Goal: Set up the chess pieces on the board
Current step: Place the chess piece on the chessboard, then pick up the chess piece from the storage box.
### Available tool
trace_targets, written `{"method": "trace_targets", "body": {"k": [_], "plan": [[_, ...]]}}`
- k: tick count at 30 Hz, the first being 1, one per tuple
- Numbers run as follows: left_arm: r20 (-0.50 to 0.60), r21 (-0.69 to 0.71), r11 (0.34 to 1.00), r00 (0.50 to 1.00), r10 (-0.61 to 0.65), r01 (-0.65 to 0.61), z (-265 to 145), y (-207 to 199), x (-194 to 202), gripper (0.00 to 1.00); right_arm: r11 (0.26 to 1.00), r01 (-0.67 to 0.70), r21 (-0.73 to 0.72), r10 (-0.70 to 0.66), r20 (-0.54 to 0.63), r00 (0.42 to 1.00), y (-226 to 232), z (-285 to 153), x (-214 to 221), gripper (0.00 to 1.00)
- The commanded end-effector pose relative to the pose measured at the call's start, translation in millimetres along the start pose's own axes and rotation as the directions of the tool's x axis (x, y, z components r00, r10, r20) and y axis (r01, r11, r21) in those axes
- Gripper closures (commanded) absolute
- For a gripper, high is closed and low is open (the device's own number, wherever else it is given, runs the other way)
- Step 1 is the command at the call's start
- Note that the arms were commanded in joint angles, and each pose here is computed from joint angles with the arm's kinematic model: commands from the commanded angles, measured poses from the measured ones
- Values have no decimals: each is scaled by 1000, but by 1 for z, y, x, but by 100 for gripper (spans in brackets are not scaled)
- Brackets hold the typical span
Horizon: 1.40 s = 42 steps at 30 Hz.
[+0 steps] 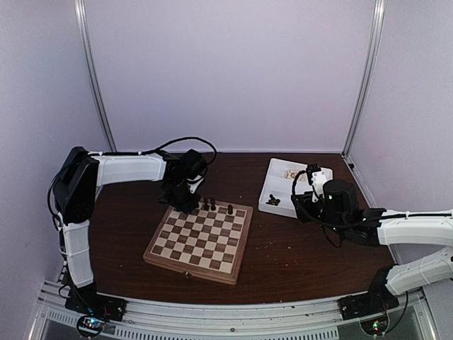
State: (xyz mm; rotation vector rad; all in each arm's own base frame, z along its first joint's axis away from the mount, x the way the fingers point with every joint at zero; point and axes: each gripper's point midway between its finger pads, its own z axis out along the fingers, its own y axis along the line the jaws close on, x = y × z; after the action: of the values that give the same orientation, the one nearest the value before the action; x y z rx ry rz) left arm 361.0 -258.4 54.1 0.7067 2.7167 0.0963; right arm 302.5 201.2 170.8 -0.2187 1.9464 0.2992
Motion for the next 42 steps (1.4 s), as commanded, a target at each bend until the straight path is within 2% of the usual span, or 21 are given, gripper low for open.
{"method": "trace_targets", "body": {"k": [1, 9, 11, 16, 21, 30, 38, 42], "plan": [[54, 62, 998, 998, -24, 21, -34, 0, -13, 72, 1000, 4, 4, -4, 3, 1000, -1, 1, -7, 52], [125, 169, 985, 990, -64, 42, -90, -5, -12, 65, 995, -28, 99, 38, -110, 993, -25, 10, -16, 51], [156, 209, 977, 985, -71, 37, -105, -9, -13, 64, 989, -59, 135, 84, -184, 979, -39, 13, -14, 51], [235, 286, 958, 970, -68, -2, -135, -17, -14, 62, 989, -94, 111, 127, -337, 933, -41, 25, -16, 51], [330, 346, 936, 942, -61, -60, -158, -24, -18, 61, 987, -79, 138, 130, -410, 903, -45, 44, -15, 52], [532, 443, 876, 843, -84, -192, -216, -36, -19, 56, 965, -120, 233, 226, -506, 832, -67, 79, 13, 54], [651, 410, 880, 753, -98, -240, -247, -26, -9, 51, 961, -99, 259, 235, -569, 788, -75, 105, 42, 58], [666, 389, 889, 740, -91, -242, -248, -22, -5, 50, 957, -85, 277, 240, -590, 771, -80, 116, 55, 60]]}}
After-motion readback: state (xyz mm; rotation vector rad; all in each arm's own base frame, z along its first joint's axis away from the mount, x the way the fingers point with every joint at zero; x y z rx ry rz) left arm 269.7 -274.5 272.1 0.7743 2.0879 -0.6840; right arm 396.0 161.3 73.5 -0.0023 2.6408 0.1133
